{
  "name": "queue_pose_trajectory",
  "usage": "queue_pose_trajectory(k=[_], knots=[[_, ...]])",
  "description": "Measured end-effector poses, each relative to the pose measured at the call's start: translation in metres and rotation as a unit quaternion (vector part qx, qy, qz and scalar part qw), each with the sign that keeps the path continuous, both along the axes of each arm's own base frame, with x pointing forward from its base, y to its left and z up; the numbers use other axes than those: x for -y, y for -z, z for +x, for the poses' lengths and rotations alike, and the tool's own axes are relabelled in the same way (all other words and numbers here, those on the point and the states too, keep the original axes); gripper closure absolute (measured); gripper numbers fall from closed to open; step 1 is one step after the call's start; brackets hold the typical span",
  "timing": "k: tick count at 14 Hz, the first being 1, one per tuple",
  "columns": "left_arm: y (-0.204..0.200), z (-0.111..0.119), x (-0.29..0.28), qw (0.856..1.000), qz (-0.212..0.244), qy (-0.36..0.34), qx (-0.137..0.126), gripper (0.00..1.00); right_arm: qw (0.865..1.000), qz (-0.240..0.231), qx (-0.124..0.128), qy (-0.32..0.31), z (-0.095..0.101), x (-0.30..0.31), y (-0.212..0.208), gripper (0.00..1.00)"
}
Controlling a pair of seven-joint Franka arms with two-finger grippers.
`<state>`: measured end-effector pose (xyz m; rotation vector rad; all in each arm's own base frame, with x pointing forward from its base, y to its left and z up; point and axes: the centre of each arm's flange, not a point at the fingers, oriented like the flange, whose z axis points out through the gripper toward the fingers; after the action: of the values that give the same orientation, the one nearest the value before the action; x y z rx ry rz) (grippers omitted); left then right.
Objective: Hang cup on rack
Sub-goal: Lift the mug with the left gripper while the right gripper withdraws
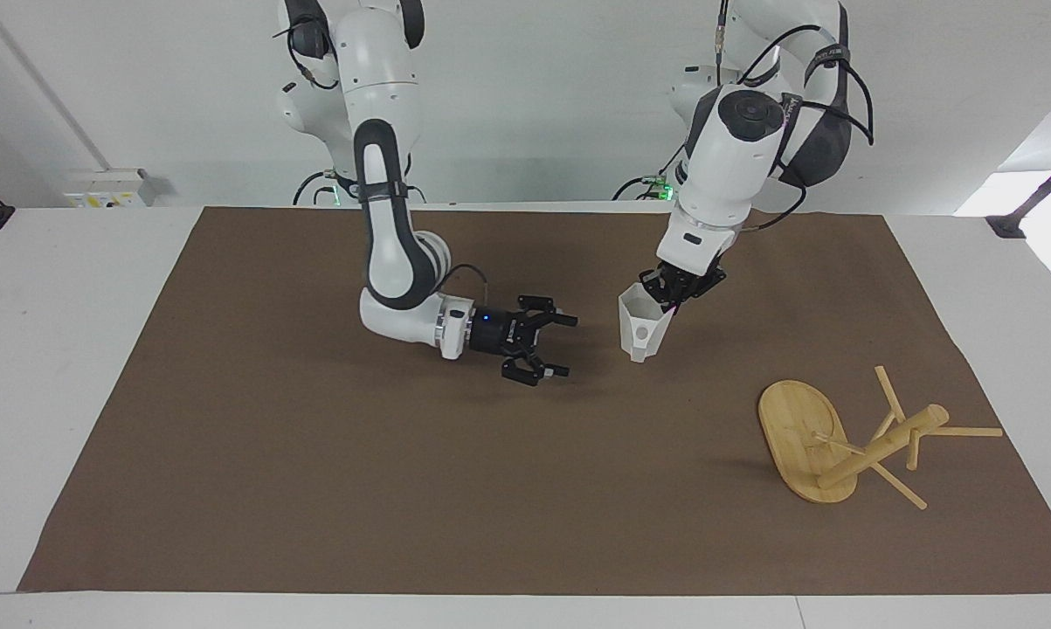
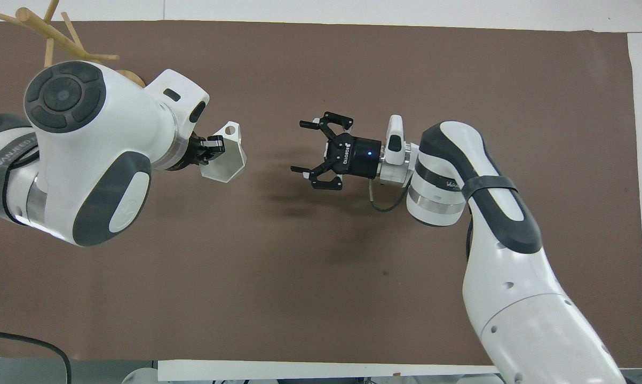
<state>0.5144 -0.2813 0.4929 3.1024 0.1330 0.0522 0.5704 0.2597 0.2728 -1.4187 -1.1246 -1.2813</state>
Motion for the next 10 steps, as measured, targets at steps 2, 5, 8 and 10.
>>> queue_pose_trajectory(k=[2, 5, 8, 10], knots=[[-0.002, 0.004, -0.002, 1.000, -0.006, -0.022, 0.010, 0.94, 1.000, -0.022, 0.006, -0.019, 0.012, 0.057, -0.001, 0.00], [-0.008, 0.021, -0.005, 0.994, -0.038, -0.085, 0.053, 0.94, 0.997, -0.052, -0.004, -0.052, 0.019, 0.141, -0.002, 0.00], [-0.001, 0.035, -0.015, 0.987, -0.060, -0.123, 0.083, 0.94, 0.994, -0.082, -0.013, -0.072, 0.023, 0.215, -0.011, 0.00], [0.014, 0.036, -0.016, 0.982, -0.077, -0.138, 0.106, 0.94, 0.990, -0.109, -0.042, -0.083, 0.025, 0.264, -0.023, 0.00]])
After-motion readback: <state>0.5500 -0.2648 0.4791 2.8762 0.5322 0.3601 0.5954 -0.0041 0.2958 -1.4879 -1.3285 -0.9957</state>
